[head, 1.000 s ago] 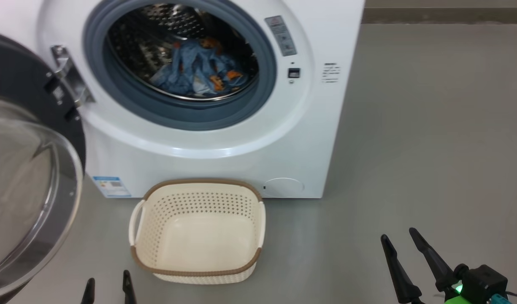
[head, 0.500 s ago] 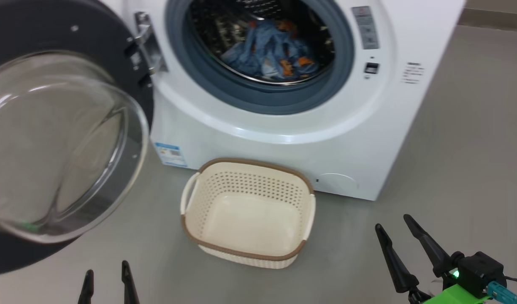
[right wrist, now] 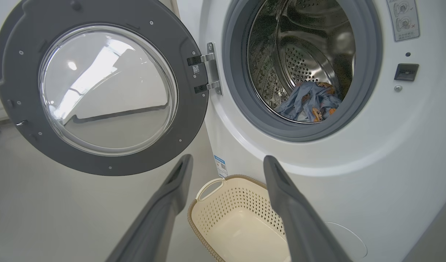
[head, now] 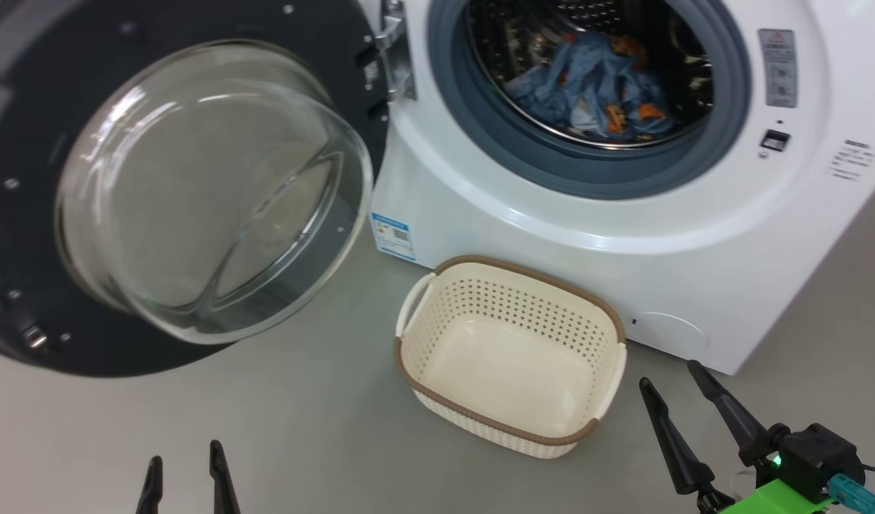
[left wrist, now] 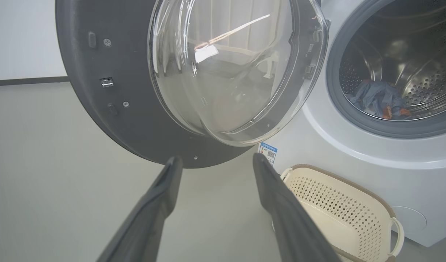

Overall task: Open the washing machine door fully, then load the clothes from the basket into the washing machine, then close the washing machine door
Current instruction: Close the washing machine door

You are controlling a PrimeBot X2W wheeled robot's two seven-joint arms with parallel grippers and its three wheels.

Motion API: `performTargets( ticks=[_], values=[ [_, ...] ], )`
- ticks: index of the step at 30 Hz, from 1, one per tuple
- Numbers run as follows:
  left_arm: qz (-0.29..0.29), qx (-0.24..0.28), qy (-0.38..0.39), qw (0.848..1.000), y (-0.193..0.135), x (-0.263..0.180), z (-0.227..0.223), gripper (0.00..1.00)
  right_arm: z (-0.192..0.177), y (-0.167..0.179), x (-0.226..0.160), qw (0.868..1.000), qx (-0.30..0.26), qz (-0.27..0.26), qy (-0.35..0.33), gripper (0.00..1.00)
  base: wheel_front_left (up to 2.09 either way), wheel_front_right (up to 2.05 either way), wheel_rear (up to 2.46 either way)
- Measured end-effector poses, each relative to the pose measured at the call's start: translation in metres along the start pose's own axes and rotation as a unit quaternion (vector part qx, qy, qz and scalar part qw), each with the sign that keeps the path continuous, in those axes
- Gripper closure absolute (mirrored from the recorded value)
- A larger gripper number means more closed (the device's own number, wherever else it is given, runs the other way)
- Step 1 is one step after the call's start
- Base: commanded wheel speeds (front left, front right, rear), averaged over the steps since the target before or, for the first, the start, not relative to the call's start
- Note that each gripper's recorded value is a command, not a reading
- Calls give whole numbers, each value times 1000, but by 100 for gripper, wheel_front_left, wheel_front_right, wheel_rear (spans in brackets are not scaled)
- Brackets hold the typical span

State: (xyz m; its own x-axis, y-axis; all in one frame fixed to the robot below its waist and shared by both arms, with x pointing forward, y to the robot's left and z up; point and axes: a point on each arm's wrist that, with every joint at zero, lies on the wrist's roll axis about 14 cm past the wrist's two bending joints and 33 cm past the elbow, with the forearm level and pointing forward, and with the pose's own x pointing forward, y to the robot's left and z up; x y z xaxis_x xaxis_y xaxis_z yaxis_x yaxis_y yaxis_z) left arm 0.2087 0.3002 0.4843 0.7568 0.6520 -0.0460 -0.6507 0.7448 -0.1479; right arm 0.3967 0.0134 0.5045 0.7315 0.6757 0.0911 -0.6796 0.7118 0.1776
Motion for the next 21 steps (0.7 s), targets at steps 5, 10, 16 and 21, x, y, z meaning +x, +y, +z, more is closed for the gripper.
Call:
performTargets(
  ticks=[5, 10, 16, 21],
  values=[
    [21, 0, -7, 1000, 13, -4, 5, 0, -4, 15, 8, 1000, 4, 26, 5, 0, 0, 0, 0],
    [37, 0, -11, 999, 20, -5, 8, 0, -7, 20, 15, 999, 5, 40, 8, 0, 0, 0, 0],
    [47, 2, -14, 999, 23, -4, 11, 0, -10, 20, 19, 999, 5, 46, 11, 0, 0, 0, 0],
    [75, -29, -20, 997, 36, -3, 17, 100, -11, 23, 19, 999, 5, 50, 12, 0, 0, 0, 0]
  ],
)
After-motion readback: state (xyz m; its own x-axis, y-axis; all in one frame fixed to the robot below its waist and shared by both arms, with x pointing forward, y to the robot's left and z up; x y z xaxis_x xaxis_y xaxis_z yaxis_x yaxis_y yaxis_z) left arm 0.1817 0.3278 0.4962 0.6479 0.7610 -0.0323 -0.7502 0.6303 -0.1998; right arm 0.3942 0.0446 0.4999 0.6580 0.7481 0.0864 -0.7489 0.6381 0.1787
